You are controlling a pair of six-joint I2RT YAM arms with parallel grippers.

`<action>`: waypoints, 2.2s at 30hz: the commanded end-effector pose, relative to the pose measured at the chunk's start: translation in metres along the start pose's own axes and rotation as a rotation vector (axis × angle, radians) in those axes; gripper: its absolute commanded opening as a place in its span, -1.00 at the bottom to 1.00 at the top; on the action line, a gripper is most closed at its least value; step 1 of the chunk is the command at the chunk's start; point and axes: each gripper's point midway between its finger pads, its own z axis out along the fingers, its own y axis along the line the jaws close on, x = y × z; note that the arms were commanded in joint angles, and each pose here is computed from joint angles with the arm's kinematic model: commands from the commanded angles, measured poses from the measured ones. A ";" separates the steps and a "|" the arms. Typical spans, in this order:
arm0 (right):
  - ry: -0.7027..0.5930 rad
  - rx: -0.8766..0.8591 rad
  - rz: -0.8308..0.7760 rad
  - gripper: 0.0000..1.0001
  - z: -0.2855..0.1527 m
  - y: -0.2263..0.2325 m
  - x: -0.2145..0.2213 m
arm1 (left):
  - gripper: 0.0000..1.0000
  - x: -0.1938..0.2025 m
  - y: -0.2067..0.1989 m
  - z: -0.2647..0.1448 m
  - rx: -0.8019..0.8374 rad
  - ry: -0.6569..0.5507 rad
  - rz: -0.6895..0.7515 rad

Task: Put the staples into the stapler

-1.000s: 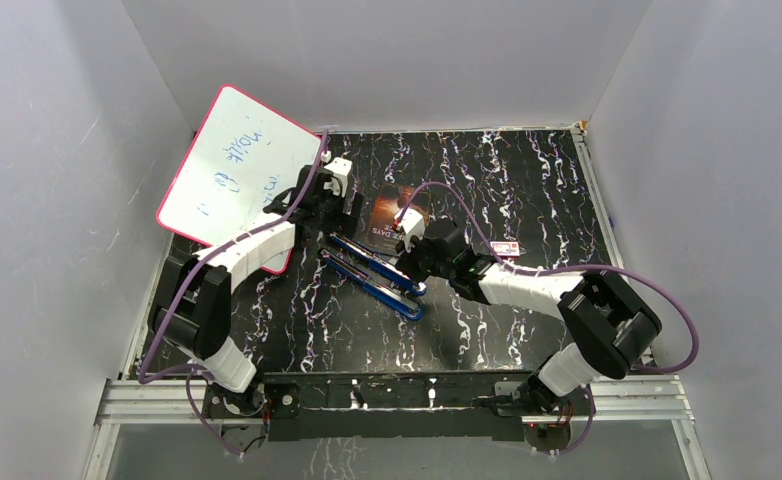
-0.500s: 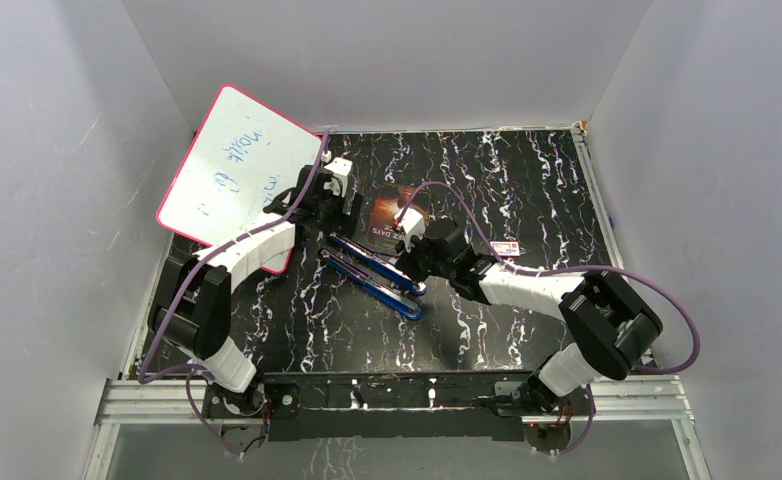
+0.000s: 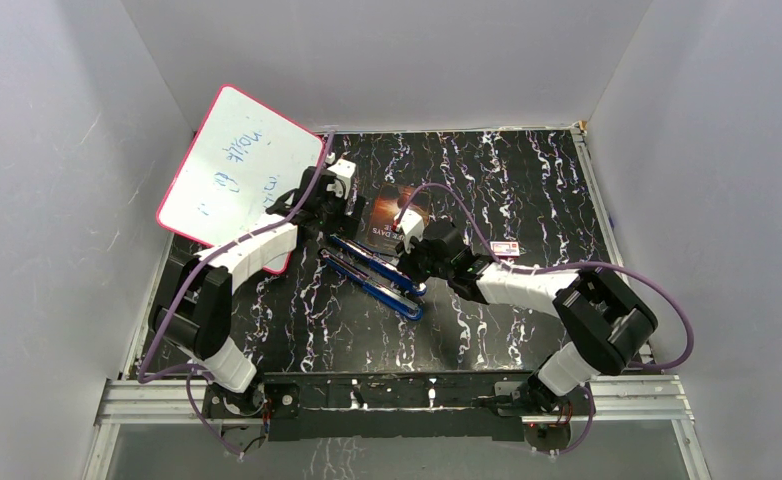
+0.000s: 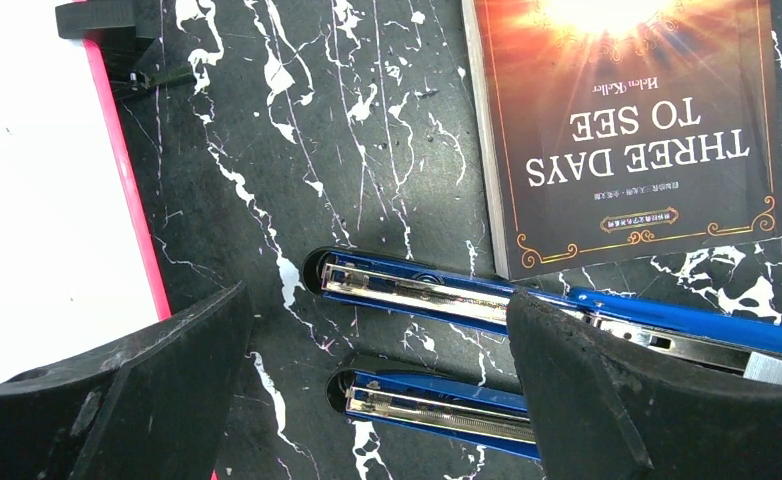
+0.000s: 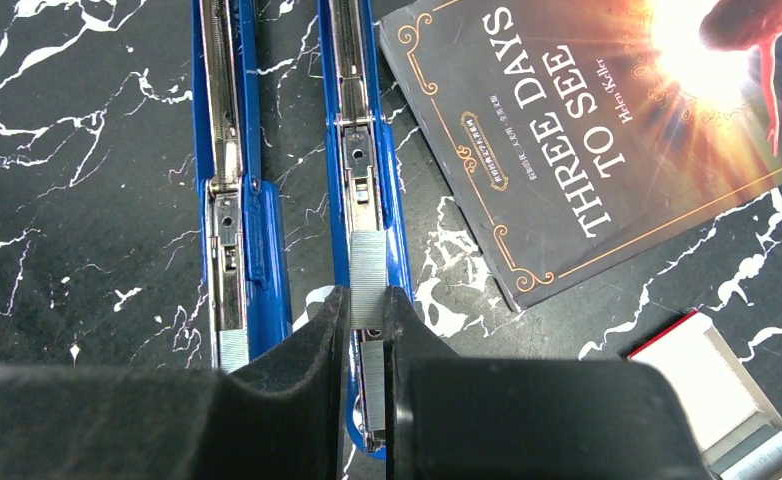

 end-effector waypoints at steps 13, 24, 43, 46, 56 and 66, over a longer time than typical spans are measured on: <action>-0.061 0.008 0.016 -1.00 0.009 -0.003 -0.027 | 0.94 0.004 -0.001 -0.001 -0.013 0.010 0.030; -0.046 0.002 0.022 -1.00 0.012 -0.002 -0.024 | 0.94 0.003 -0.002 -0.002 -0.013 0.006 0.031; 0.001 0.007 0.037 -1.00 0.017 -0.003 -0.013 | 0.94 0.002 -0.003 -0.003 -0.010 0.001 0.035; 0.009 0.010 0.038 -1.00 0.017 -0.004 -0.011 | 0.94 0.002 -0.003 -0.003 -0.011 0.001 0.035; 0.047 0.022 0.040 -1.00 0.017 -0.005 -0.005 | 0.95 0.001 -0.003 -0.004 -0.009 -0.003 0.034; 0.068 0.016 0.032 -0.94 0.017 -0.001 -0.002 | 0.94 0.000 -0.003 -0.004 -0.008 -0.005 0.035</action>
